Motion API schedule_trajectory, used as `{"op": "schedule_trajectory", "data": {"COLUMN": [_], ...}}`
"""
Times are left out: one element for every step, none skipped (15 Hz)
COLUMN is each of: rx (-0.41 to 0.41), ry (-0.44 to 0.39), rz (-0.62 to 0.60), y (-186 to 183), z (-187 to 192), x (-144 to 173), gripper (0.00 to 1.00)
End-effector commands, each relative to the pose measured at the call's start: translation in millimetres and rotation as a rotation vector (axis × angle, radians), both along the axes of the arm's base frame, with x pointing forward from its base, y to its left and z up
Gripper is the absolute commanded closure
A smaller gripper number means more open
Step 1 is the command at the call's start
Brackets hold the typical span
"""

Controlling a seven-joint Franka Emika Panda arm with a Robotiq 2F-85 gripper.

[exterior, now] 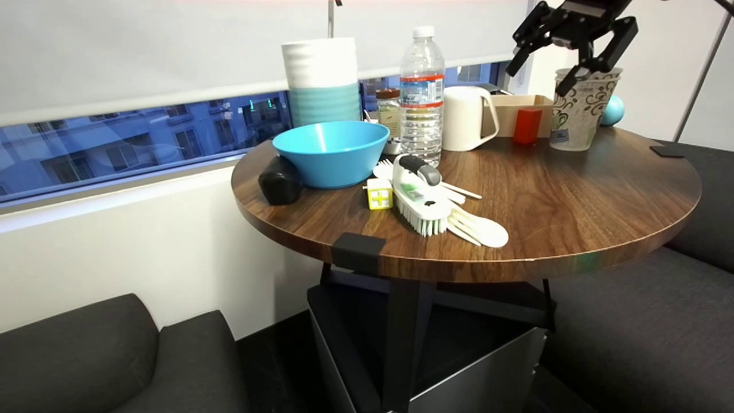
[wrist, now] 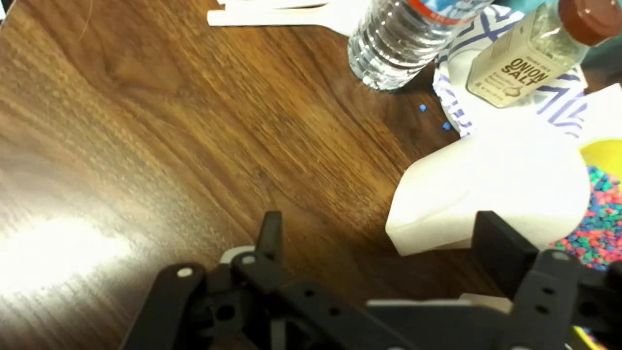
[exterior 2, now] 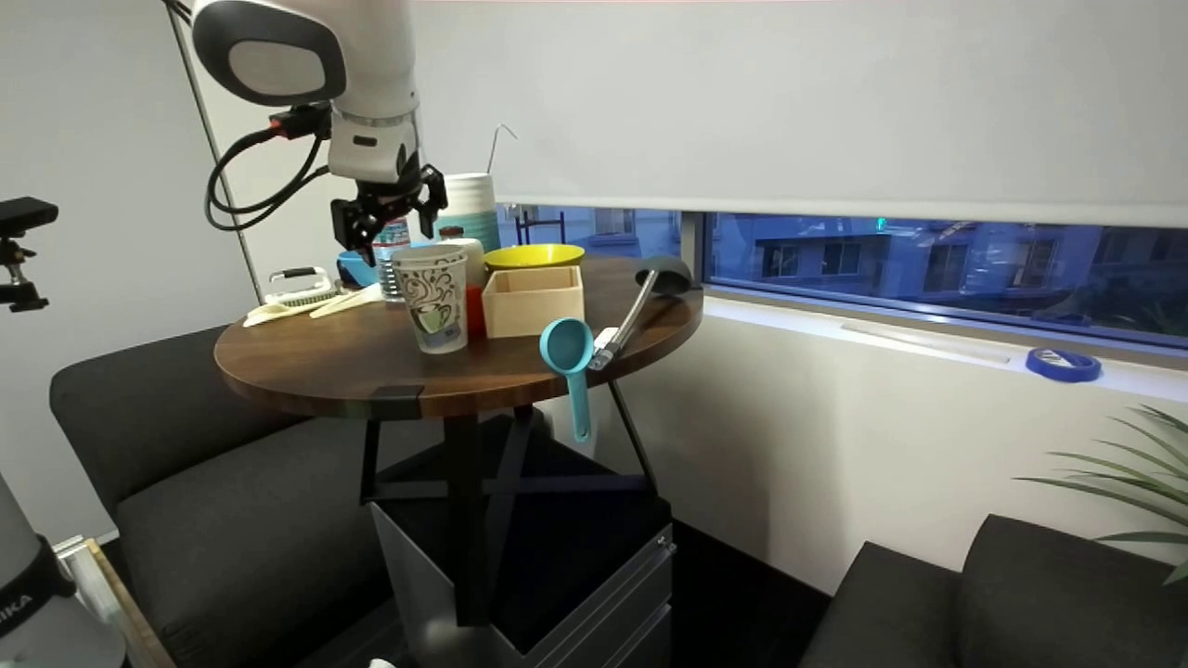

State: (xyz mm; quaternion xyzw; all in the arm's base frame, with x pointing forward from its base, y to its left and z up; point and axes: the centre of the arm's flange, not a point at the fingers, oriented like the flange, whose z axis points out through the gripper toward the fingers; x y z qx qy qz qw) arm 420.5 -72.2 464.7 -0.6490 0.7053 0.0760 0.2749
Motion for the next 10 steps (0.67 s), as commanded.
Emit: {"op": "schedule_trajectory", "data": {"rx": [0.12,0.133,0.144,0.163,0.172,0.185,0.203,0.216,0.226,0.24], "ry": [0.051,0.064,0.076,0.088,0.1,0.112,0.129,0.146,0.158,0.166], "rz": [-0.149,-0.189,-0.228,-0.261,-0.293,-0.317,-0.338,-0.355,-0.373,-0.39], "y": [-5.8,-7.9,-10.1,-11.4,-12.3,-12.6,-12.2,-12.2,-12.3,-12.9], "z": [-6.4,-9.2,-12.2,-15.0,-18.4,-21.0,-24.5,-27.7,-31.0,-34.1], "x": [23.0,27.0,30.6,34.3,37.8,41.0,44.0,46.6,49.6,52.4], "gripper": [0.0,0.0,0.0,0.0,0.0,0.0,0.0,0.0,0.0,0.0]}}
